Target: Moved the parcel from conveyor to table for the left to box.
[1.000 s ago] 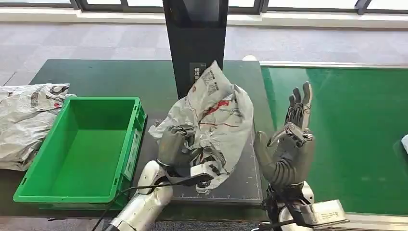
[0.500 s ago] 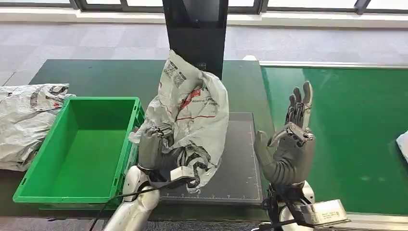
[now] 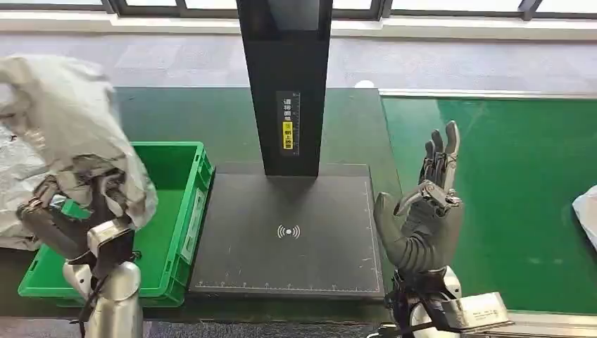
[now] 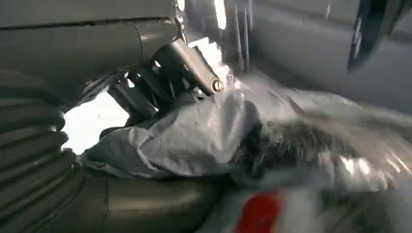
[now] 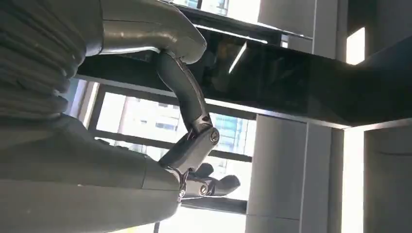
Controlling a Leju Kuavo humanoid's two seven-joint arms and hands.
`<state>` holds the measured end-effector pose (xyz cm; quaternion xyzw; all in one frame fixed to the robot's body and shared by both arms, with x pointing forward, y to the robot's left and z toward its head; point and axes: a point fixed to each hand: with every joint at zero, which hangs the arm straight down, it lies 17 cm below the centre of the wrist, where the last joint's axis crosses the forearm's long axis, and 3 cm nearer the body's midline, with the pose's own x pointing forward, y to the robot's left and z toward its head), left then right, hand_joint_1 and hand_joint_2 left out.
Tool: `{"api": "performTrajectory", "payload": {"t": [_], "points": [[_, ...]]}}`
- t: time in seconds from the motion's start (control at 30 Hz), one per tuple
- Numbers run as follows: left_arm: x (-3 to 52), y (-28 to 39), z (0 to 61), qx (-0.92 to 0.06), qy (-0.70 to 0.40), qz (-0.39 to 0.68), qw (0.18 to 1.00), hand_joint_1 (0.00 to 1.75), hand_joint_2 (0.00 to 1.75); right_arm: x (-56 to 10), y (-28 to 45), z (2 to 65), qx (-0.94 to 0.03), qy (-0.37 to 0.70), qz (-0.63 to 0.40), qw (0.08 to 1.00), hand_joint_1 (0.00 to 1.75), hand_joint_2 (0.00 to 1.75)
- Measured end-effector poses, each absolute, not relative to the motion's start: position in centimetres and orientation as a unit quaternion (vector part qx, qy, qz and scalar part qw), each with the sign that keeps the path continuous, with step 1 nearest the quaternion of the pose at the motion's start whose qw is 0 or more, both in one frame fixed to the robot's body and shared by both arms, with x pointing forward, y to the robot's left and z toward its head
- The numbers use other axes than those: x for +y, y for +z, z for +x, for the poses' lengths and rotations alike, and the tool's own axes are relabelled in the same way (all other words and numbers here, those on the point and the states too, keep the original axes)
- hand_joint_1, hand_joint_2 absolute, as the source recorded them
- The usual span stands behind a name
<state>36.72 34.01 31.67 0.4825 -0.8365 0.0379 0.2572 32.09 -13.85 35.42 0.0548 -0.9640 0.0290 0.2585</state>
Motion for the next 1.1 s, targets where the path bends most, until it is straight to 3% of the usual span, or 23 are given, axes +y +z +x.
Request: {"api": "performTrajectory", "payload": {"t": [0.23, 0.5, 0.73, 0.8, 0.83, 0.87, 0.9, 1.1], "points": [[40.6, 30.9, 34.5, -0.809, 0.114, 0.507, 0.276, 1.75, 1.75, -13.4, 35.4, 32.0, -0.965, 0.041, 0.054, 0.255, 0.00, 1.75], [38.5, 23.1, 44.0, -0.737, -0.050, 0.495, 0.458, 1.75, 1.75, -12.9, 34.9, 31.7, -0.963, 0.052, 0.046, 0.259, 0.00, 1.75], [36.4, 19.2, 47.1, -0.704, -0.104, 0.486, 0.507, 1.75, 1.75, -12.9, 34.6, 31.6, -0.962, 0.053, 0.046, 0.264, 0.00, 1.75], [36.1, 18.8, 47.4, -0.703, -0.107, 0.482, 0.513, 0.35, 1.75, -12.9, 34.6, 31.6, -0.962, 0.053, 0.046, 0.264, 0.00, 1.75], [35.9, 18.7, 47.5, -0.703, -0.108, 0.480, 0.514, 0.00, 1.75, -12.9, 34.5, 31.6, -0.962, 0.053, 0.046, 0.264, 0.00, 1.75], [35.8, 18.6, 47.6, -0.703, -0.108, 0.478, 0.515, 0.00, 1.75, -12.9, 34.5, 31.6, -0.962, 0.053, 0.046, 0.264, 0.00, 1.75], [35.7, 18.5, 47.8, -0.701, -0.111, 0.478, 0.517, 0.00, 0.00, -12.9, 34.5, 31.6, -0.962, 0.053, 0.046, 0.264, 0.00, 1.75], [37.0, 19.1, 47.3, -0.678, -0.090, 0.527, 0.504, 0.00, 0.00, -12.6, 34.8, 31.5, -0.962, 0.055, 0.060, 0.261, 0.00, 1.75]]}}
